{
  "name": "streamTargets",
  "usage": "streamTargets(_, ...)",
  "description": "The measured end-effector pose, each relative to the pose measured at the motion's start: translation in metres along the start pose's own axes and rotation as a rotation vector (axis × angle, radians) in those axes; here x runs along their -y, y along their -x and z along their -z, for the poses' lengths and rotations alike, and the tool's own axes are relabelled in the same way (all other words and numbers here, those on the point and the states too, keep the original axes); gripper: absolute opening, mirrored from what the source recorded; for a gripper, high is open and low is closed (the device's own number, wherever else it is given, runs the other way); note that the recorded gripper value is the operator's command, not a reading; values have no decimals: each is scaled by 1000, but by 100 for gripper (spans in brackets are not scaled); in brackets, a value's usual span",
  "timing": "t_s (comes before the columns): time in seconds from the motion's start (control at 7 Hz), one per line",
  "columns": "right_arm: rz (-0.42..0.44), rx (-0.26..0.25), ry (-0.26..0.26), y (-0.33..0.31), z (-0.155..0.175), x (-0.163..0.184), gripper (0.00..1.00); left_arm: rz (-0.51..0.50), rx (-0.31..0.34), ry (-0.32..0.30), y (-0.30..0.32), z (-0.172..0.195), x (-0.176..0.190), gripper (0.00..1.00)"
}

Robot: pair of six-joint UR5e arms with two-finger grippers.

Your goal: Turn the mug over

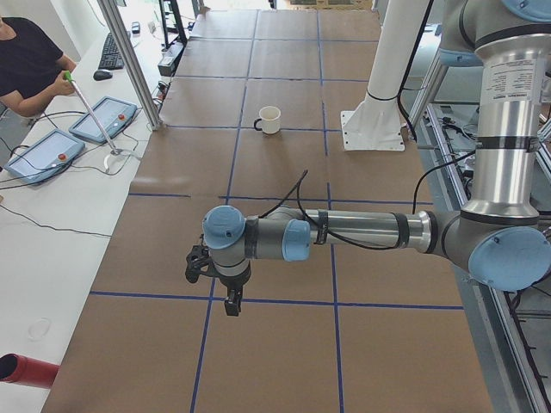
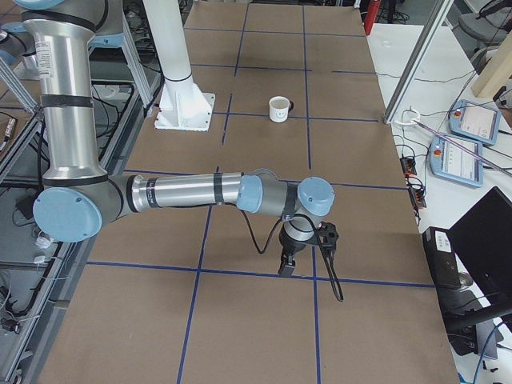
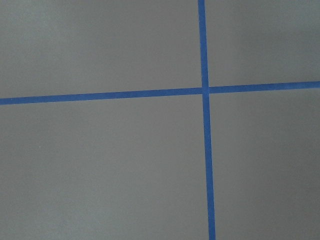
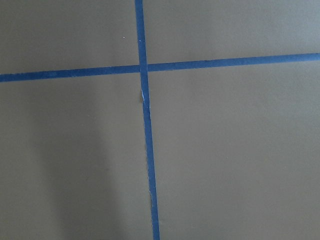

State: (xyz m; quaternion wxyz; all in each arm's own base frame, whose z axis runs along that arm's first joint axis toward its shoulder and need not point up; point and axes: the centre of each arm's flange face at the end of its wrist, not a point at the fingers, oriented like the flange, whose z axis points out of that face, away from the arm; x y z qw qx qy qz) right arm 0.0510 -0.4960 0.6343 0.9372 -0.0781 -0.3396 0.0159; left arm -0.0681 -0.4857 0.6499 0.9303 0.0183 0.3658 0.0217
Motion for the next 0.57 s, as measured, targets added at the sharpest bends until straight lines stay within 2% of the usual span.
streamTargets(0.57, 0, 0, 0, 0, 0, 0, 100, -5, 0, -5, -3, 3, 1, 100)
